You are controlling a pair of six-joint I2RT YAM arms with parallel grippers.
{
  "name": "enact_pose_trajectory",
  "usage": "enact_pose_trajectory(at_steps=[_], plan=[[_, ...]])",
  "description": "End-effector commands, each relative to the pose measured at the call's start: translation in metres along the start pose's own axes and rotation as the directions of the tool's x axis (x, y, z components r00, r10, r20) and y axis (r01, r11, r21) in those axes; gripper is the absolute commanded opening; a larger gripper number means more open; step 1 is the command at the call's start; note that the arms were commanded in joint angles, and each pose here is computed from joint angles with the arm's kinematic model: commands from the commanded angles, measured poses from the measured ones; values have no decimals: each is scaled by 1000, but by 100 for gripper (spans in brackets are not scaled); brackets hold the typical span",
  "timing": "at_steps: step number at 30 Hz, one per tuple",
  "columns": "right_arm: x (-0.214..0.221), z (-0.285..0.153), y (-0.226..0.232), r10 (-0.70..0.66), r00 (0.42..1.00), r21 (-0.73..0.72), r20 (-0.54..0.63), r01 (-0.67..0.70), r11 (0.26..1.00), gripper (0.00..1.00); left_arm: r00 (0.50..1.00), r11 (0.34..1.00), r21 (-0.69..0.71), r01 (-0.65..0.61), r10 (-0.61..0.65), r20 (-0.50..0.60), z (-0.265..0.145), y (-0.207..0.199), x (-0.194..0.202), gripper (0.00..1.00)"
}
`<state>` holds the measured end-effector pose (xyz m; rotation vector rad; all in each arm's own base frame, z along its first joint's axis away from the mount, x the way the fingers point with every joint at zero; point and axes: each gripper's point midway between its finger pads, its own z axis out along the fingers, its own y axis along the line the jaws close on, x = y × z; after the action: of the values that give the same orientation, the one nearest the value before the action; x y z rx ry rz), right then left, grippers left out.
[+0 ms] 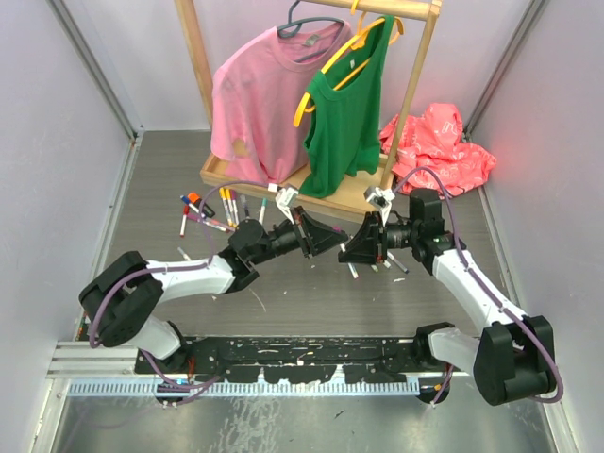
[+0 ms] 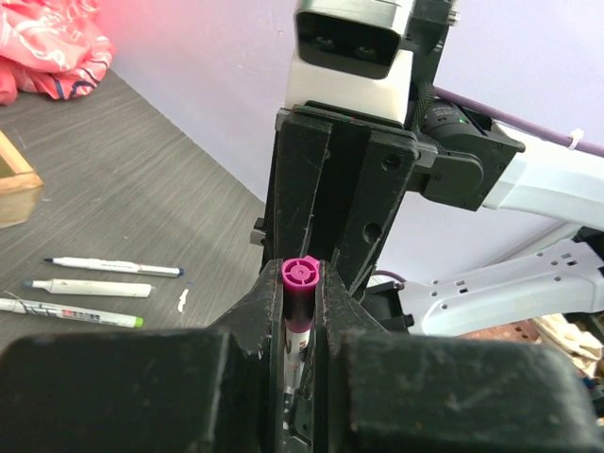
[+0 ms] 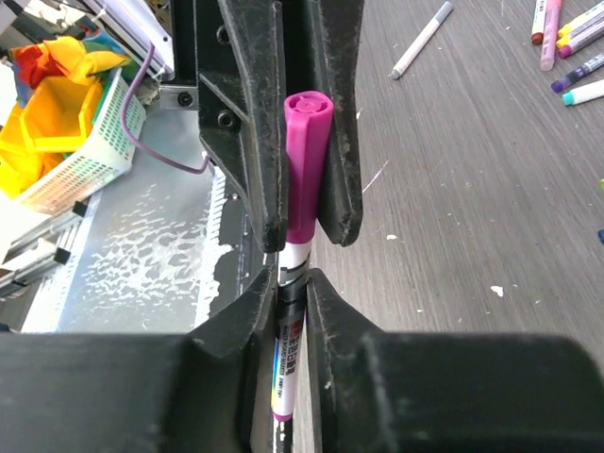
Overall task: Open the pen caps
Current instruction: Open the pen cap from the pen.
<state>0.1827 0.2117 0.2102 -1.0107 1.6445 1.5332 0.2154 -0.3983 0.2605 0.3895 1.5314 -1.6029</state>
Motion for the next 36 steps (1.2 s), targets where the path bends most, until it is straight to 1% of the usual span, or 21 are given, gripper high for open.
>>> enact_pose_trajectory(at_steps=[1,2,3,4,6,10,13,16,18,19,21,23,25,27,29,32,36], plan=[[-10,2,-1,-57,998,4,0,57,998,14,990,996,42,-84,79,120,-1,-19,-33,0],[-10,3,-1,-55,998,2,-2,55,998,7,986,995,33,-98,93,138,-2,-18,-37,0],[-9,3,-1,-49,999,-1,-6,49,999,2,981,992,23,-120,115,159,-3,-19,-42,0],[-8,4,-1,-45,999,-1,-12,45,999,1,973,989,2,-145,142,184,-4,-18,-50,0],[-4,5,-2,-36,999,-1,-26,36,999,1,950,980,-60,-188,197,244,-9,-15,-71,0],[3,10,-5,-23,998,-4,-60,22,1000,1,882,959,-161,-233,278,380,-27,-8,-131,0],[8,13,-6,-10,996,-8,-85,9,1000,1,834,959,-172,-225,281,476,-42,-8,-175,0],[11,14,-10,-5,994,3,-105,5,1000,1,788,956,-169,-241,294,540,-55,-16,-201,0],[13,14,-14,-2,993,22,-116,5,1000,1,784,950,-184,-252,312,537,-58,-16,-206,0],[13,14,-17,-6,992,38,-123,11,999,1,780,947,-182,-263,320,537,-61,-22,-208,0],[14,11,-26,-34,988,90,-152,48,995,1,793,946,-184,-268,325,516,-65,-23,-204,0],[14,3,-42,-69,976,190,-205,109,976,1,818,948,-193,-255,318,480,-69,-16,-191,0],[11,-15,-67,-91,961,337,-263,179,924,1,845,951,-214,-225,300,443,-76,-4,-173,0],[7,-43,-93,-90,946,490,-310,240,838,1,876,952,-246,-182,271,400,-86,14,-151,0],[5,-72,-110,-74,933,599,-352,286,748,1,903,954,-267,-134,229,364,-94,28,-129,0],[11,-112,-129,-14,903,710,-429,347,613,1,936,960,-272,-68,156,316,-101,44,-100,0],[37,-153,-148,124,874,791,-471,355,499,1,964,962,-271,21,53,262,-104,58,-71,0]])
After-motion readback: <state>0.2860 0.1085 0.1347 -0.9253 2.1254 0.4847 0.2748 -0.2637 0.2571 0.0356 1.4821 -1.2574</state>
